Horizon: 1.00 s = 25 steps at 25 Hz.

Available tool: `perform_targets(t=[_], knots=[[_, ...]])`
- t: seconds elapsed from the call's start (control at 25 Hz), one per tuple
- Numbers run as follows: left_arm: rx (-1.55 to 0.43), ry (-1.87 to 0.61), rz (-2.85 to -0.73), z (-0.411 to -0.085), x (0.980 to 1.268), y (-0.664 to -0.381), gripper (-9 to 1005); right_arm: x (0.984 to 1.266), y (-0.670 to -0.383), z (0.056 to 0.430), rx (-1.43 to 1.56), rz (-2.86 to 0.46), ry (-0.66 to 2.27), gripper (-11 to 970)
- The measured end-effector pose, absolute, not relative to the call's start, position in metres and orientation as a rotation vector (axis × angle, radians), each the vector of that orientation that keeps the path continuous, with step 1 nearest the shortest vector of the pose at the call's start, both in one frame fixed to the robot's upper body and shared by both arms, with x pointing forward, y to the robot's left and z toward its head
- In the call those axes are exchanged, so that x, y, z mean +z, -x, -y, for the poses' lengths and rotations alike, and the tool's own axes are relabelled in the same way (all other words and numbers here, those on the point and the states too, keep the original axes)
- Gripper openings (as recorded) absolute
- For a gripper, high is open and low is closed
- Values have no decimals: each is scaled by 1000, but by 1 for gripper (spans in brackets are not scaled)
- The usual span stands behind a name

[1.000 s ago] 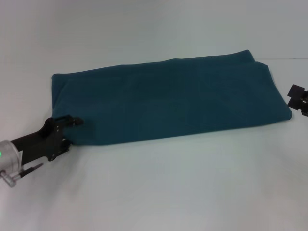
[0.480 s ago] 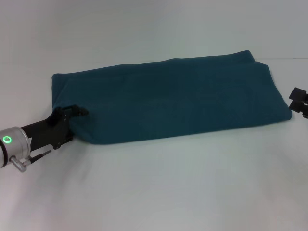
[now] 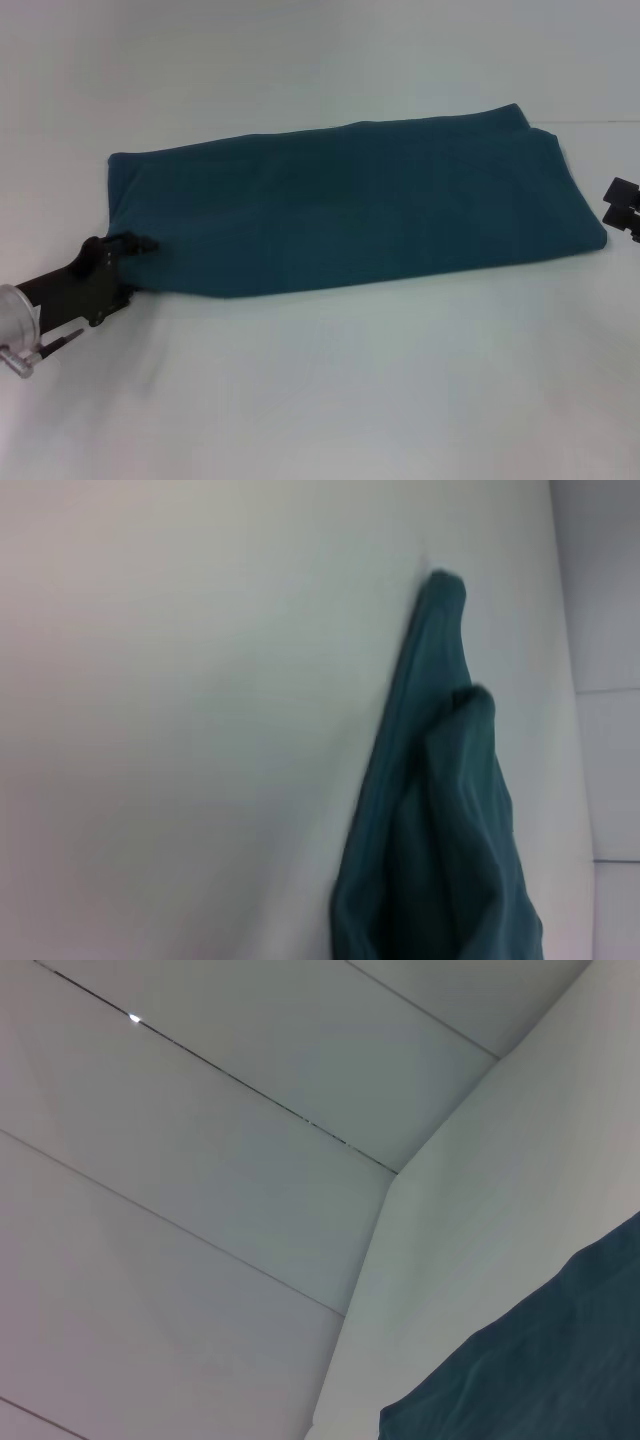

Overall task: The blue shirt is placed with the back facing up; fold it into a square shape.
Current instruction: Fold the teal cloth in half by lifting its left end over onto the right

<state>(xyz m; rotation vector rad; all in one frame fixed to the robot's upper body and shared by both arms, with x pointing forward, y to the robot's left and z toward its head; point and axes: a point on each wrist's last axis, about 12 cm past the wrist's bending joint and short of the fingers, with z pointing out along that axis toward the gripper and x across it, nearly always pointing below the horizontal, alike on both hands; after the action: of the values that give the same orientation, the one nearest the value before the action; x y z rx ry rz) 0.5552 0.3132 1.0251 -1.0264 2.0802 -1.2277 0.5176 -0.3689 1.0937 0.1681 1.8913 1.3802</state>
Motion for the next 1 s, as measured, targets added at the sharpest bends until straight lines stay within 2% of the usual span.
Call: perform_targets(t=[0.32,0.44,0.64,1.0], knots=[[-1343,859,-1973,-311,1044,-558,580,1095,-520,368,1384,-1890,-163,687],[-1349,915,-1961,-317,1039,-548,580,1095,-519,368,1382,-1890,-166,686],[-1309,1008,-2058,-319,1024,-536,580,1095,-521,369,1373,-1888,-171,686],[-1289,1004,-2116,-315,1024,-541,581,1095,-523,368,1363,-1897,-173,687]])
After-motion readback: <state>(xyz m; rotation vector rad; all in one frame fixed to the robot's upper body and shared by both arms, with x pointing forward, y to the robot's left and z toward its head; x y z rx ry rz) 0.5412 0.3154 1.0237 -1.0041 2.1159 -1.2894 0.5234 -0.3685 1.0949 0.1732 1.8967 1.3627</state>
